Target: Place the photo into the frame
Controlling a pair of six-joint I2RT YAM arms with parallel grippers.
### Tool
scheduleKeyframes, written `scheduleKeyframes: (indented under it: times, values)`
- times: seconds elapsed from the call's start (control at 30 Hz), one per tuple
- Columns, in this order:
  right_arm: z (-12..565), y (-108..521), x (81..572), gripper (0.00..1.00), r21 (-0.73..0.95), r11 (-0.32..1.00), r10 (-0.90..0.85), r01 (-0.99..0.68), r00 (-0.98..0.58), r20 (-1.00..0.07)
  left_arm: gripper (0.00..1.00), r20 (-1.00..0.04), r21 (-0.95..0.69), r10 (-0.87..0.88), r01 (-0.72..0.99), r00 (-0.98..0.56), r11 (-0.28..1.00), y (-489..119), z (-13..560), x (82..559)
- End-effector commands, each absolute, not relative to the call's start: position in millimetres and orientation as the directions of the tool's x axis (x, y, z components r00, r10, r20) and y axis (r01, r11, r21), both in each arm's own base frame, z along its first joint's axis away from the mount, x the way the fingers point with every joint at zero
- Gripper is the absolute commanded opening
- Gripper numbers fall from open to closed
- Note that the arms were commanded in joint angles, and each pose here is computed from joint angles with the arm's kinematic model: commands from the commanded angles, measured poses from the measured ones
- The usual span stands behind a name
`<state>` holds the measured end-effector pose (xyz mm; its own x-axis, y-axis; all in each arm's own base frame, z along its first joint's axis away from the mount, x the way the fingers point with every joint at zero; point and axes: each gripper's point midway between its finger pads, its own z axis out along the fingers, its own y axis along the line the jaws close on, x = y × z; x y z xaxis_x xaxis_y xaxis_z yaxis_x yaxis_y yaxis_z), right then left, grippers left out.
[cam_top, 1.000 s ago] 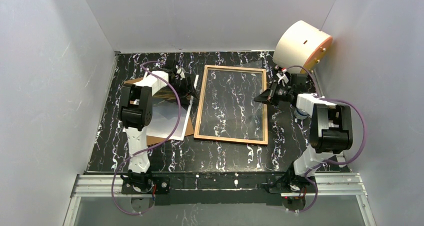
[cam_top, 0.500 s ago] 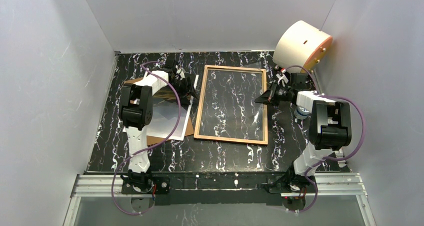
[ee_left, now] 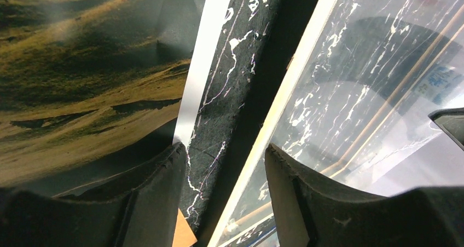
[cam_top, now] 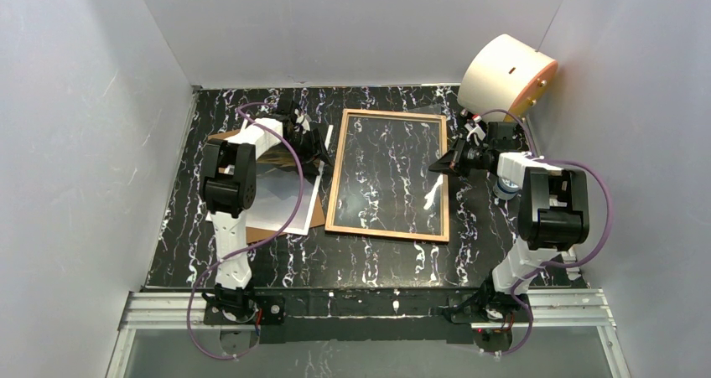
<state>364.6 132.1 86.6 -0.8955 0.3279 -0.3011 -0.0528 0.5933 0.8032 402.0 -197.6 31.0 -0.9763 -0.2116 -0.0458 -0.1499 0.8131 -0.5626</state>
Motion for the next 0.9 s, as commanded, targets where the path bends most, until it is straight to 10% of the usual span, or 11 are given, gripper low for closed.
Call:
scheduleKeyframes:
  times: [0.0, 0.87]
  values:
    - [90, 128, 379, 0.01, 0.792, 0.605, 0.338, -0.081, -0.874, -0.348, 0.53, 0.001, -0.516, -0.178, -0.153, -0.984, 0.843, -203, 5, 385]
    - [110, 135, 378, 0.01, 0.795, 0.569, 0.306, -0.211, -0.843, -0.443, 0.53, 0.011, -0.510, -0.163, -0.145, -0.987, 0.848, -208, 1, 380]
